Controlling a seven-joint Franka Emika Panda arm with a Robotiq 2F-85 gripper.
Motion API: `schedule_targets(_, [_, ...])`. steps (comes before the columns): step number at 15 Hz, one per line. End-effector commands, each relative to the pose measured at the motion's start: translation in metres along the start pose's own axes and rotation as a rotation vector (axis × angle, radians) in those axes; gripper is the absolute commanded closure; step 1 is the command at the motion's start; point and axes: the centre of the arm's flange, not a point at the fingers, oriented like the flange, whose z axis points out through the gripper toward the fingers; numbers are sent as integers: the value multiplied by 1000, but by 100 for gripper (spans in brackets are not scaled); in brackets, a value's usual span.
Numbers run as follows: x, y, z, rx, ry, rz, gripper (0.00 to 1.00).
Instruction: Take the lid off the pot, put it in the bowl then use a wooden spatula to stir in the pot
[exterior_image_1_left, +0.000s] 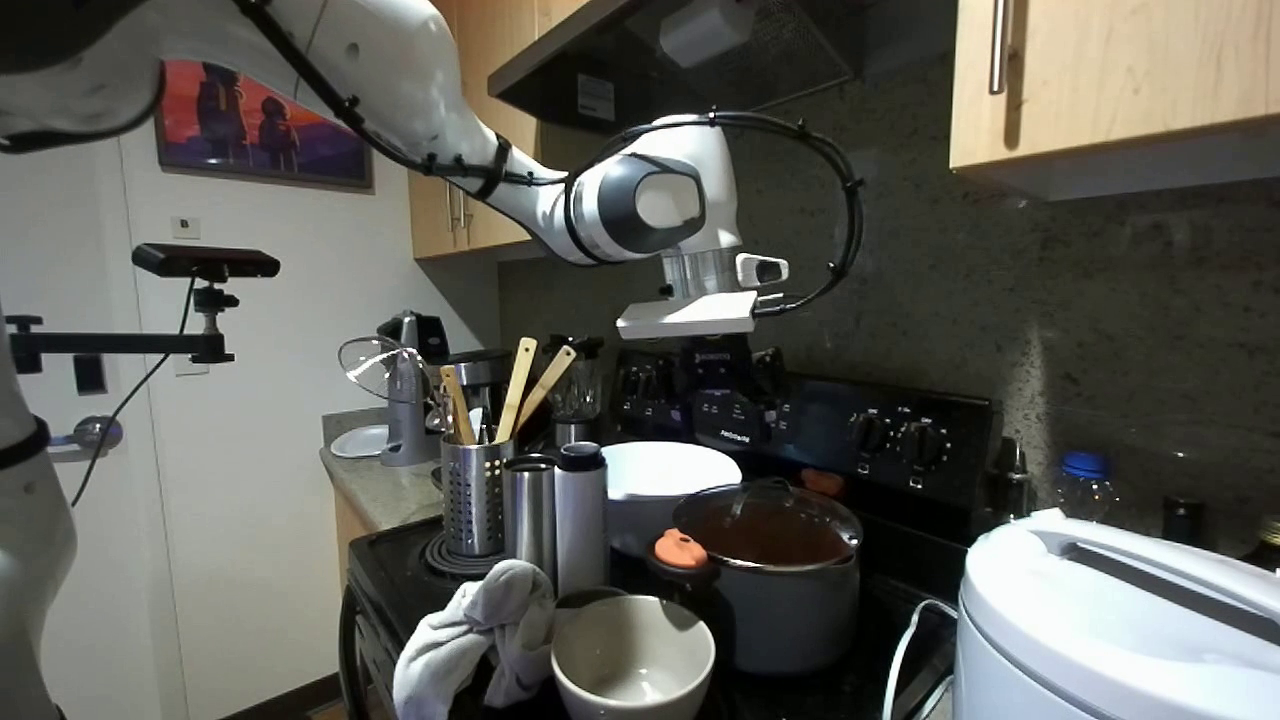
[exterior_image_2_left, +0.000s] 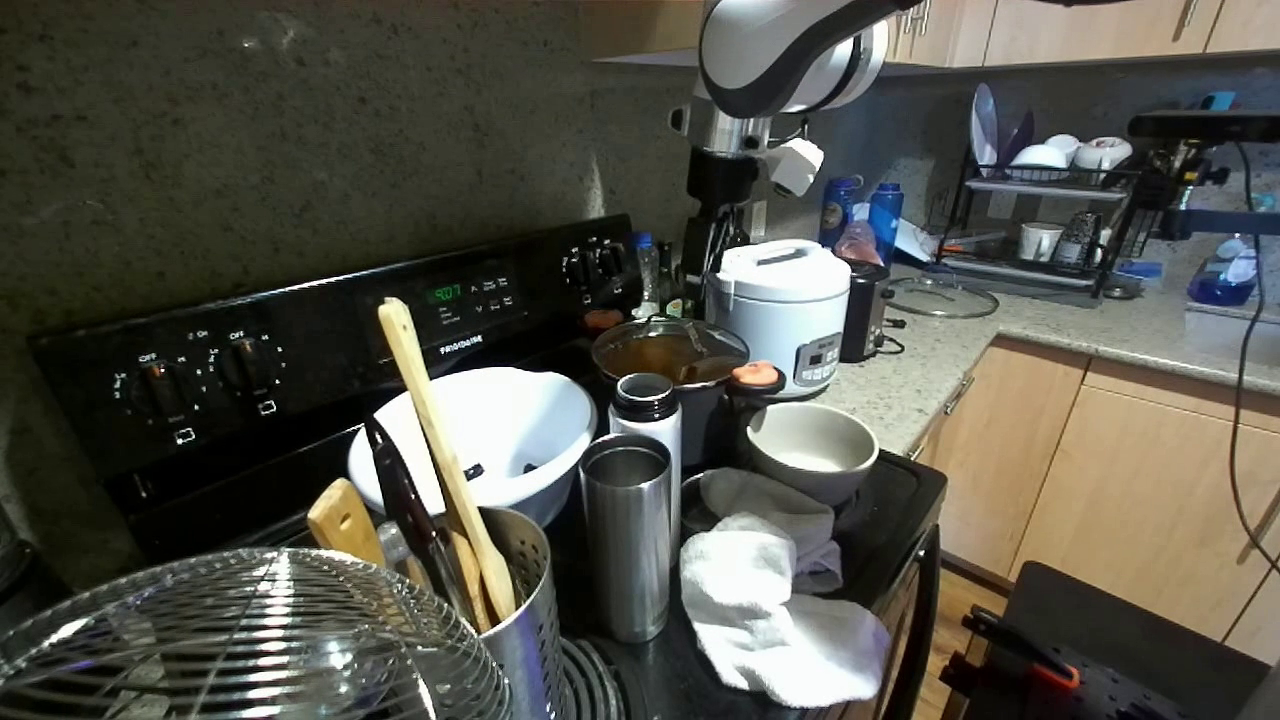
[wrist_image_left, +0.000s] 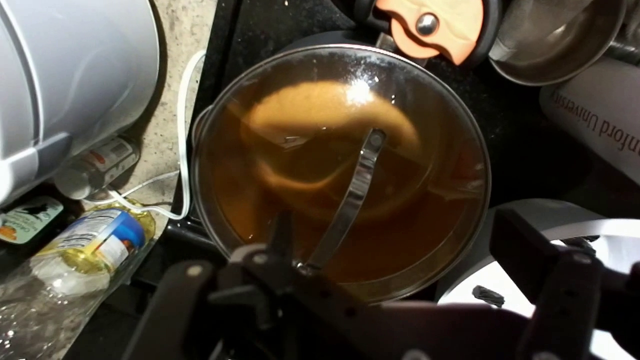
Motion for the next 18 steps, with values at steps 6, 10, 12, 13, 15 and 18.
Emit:
schedule_targets(6, [20, 5, 37, -26, -2, 51, 0])
schedule_targets(10, [32, 9, 60, -30, 9, 64, 0])
schedule_targets(12, [37, 11, 67, -32, 11, 71, 0])
schedule_targets(13, [39, 12, 71, -34, 11, 75, 0])
schedule_targets(15, [40, 15, 78, -33, 6, 79, 14])
schedule_targets(18, [41, 18, 83, -35, 4, 86, 41])
